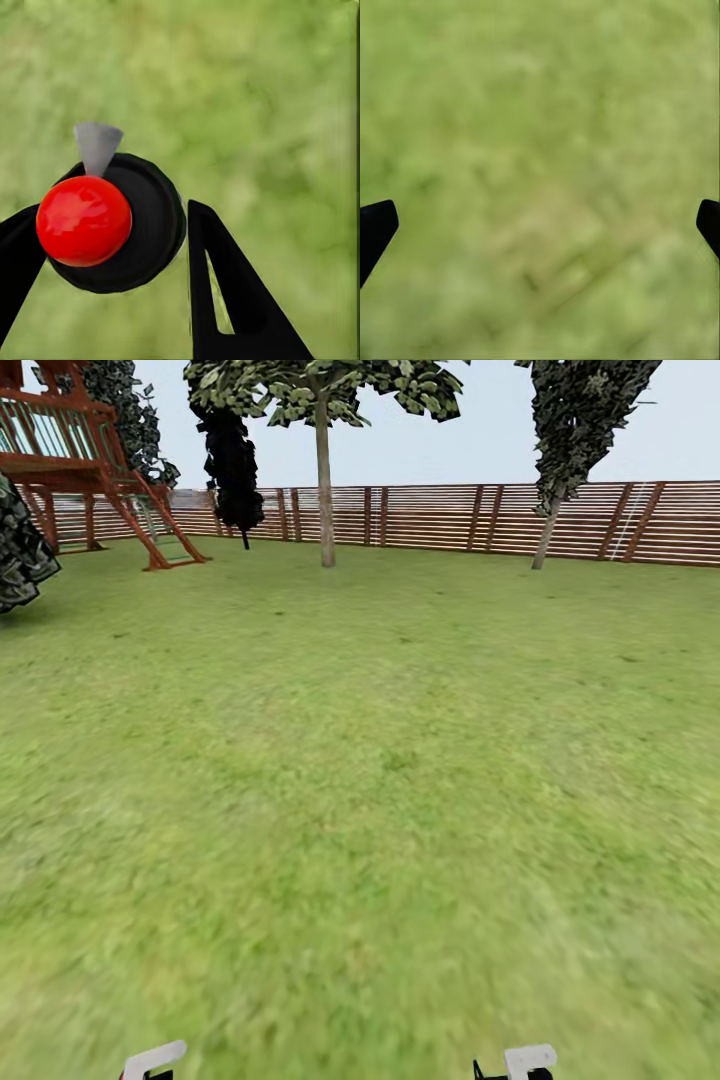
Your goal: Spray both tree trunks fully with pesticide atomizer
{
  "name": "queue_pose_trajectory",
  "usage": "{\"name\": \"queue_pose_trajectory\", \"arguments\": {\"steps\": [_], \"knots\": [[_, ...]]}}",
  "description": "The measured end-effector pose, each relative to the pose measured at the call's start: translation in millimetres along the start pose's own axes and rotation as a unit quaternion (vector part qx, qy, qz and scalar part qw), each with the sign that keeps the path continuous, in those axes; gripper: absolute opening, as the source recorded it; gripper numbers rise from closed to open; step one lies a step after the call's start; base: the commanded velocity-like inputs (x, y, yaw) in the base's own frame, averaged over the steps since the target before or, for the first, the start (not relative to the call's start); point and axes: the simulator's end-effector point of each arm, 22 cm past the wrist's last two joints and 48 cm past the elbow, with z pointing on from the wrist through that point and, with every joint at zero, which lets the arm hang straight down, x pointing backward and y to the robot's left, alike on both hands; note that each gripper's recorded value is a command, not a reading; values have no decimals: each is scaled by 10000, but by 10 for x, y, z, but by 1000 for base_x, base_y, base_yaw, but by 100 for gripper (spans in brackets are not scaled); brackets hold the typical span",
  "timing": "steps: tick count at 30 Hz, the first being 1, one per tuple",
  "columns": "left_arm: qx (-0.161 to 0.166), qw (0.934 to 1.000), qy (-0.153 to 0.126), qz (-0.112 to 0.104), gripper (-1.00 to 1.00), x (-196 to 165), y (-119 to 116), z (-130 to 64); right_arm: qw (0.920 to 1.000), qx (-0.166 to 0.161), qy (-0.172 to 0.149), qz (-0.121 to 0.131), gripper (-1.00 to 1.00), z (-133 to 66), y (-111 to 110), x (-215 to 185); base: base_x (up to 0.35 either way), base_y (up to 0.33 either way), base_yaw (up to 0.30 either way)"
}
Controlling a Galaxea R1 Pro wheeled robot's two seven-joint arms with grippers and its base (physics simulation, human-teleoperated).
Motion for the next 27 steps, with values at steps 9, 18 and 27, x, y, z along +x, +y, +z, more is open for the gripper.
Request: {"name": "queue_pose_trajectory", "arguments": {"steps": [9,18,27], "knots": [[-4,10000,3,-11,-100,3,2,0,10000,1,0,2,100,0,0,0,340,0,0],[-3,10000,4,-10,-100,6,2,-2,10000,1,0,1,100,0,0,0,340,0,0],[-2,10000,-4,-6,-100,1,2,-1,10000,1,0,3,100,0,0,0,340,0,0]]}}
